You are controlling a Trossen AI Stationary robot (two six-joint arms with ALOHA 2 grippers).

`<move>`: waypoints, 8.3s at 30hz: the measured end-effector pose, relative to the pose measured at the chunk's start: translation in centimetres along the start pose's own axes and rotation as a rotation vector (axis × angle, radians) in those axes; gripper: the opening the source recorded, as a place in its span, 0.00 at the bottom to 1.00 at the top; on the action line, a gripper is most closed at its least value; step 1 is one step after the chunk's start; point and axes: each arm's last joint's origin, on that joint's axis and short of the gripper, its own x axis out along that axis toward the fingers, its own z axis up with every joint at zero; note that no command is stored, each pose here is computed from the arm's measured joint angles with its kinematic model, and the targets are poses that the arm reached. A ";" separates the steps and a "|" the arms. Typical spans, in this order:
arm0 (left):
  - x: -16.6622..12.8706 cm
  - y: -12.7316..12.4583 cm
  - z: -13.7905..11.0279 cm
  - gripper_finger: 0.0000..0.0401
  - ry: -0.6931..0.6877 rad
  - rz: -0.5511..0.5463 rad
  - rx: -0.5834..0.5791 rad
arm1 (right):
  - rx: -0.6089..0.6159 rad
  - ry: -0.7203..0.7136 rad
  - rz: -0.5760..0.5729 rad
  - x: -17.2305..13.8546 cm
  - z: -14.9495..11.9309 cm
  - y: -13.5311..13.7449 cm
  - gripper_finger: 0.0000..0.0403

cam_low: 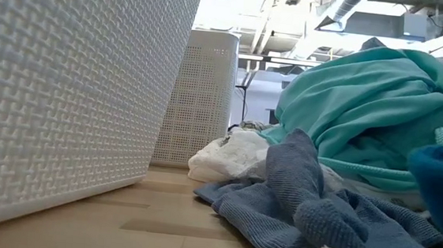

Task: Sort clothes
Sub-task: Put the white dress into the bottom white laundry bin

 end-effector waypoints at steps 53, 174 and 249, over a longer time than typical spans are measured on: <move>3.7 2.8 2.3 0.61 0.077 0.091 -0.087 | -0.294 -0.596 -0.103 -17.8 10.9 -3.8 0.00; 18.3 17.1 7.4 0.09 -0.512 -0.509 -0.286 | -0.112 -0.562 -0.043 -13.6 11.7 -1.8 0.68; 5.7 12.4 4.5 0.10 -0.019 -0.814 -0.179 | -0.526 -1.295 0.588 -14.0 29.7 -2.3 0.00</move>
